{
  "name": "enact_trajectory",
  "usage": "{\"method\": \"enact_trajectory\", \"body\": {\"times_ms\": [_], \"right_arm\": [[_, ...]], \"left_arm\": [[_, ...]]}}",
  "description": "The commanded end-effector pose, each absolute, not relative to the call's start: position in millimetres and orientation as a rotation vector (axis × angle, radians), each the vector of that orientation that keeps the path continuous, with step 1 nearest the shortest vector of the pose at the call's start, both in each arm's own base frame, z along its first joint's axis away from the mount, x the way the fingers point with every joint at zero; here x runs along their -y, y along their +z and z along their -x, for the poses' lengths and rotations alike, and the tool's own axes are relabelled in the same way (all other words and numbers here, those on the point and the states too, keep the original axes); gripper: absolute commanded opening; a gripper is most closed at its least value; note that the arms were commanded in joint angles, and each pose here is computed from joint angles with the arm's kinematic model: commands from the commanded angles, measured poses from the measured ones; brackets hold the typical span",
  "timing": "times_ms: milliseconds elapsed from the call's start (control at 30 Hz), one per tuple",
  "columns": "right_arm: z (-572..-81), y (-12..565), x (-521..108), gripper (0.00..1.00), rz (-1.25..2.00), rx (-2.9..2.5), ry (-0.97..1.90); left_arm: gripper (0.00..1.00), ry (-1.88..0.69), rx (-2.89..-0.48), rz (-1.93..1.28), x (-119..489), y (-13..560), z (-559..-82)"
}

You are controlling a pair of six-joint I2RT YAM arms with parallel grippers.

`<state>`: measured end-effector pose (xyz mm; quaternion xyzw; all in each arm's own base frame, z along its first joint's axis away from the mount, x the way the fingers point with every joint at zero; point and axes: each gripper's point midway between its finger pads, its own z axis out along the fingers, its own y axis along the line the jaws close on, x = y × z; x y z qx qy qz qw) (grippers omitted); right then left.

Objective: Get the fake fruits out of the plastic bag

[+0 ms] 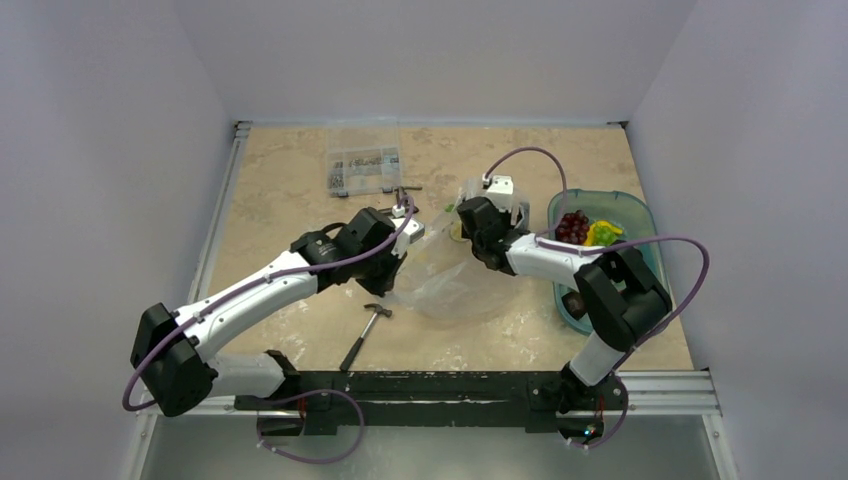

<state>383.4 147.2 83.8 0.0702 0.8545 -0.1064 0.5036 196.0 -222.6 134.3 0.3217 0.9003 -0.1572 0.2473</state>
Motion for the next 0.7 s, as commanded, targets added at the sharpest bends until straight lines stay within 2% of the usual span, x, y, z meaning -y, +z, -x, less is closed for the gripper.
{"method": "enact_trajectory", "body": {"times_ms": [0, 267, 400, 500, 667], "right_arm": [[-378, 85, -127, 0.99, -0.332, -2.055, -0.317], [-377, 32, -138, 0.99, -0.387, -2.188, -0.262], [-382, 34, -155, 0.95, -0.317, -2.202, -0.162], [-384, 41, -176, 0.99, -0.205, -2.214, -0.054], [-372, 66, -192, 0.99, -0.054, -2.23, -0.086]], "left_arm": [[0.0, -0.463, -2.425, -0.909, 229, 146, -196], [0.0, -0.469, -2.432, -0.916, 230, 144, -195], [0.0, -0.466, -2.438, -0.922, 230, 143, -195], [0.0, -0.465, -2.442, -0.924, 230, 142, -195], [0.0, -0.479, -2.449, -0.932, 232, 141, -194]]}}
